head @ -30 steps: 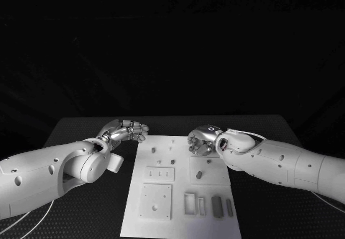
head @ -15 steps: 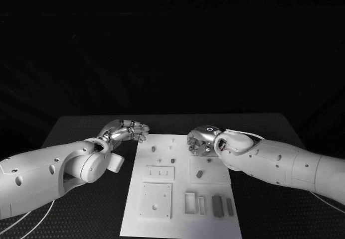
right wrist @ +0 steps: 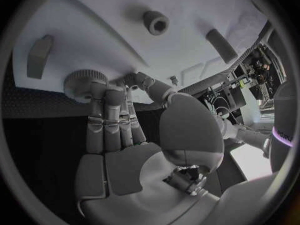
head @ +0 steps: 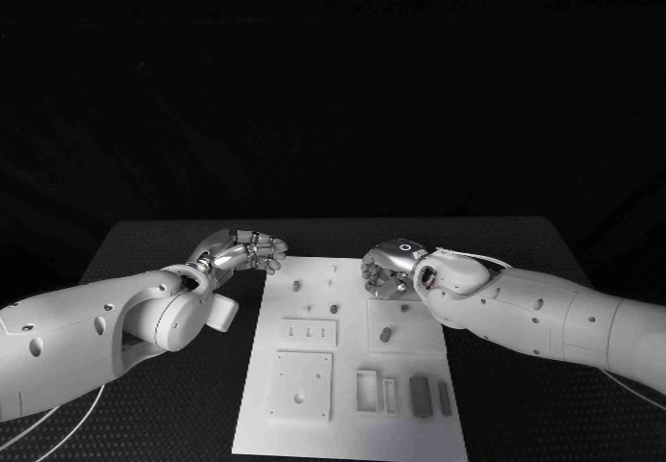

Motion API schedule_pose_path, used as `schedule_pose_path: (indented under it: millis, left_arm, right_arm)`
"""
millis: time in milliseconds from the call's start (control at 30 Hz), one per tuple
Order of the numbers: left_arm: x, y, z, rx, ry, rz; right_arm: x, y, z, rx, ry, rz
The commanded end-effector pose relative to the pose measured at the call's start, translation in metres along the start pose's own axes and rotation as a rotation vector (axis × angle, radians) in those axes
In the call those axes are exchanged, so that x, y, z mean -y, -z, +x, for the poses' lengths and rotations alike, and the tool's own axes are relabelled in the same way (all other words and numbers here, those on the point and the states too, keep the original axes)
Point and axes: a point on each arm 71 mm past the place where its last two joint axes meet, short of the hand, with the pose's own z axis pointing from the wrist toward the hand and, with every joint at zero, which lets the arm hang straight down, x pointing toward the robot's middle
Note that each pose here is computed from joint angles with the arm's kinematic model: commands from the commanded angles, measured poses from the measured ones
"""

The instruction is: Assemble the parts on the task board

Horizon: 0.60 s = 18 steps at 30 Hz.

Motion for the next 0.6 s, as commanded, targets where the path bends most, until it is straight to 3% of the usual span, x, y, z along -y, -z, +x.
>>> schedule_pose_path:
  millis: [33,600]
  left_arm:
    - [0.0017,-0.0006,0.0025,-0.019,0.007,0.01]
    - [0.0019,-0.0011,0.0036,-0.023,0.008,0.01]
  right_arm:
    - [-0.0009,0.0015,0.007,-0.023,0.031,0.003]
    - [-0.007,-0.0021,0.0004,0.062,0.043,0.036]
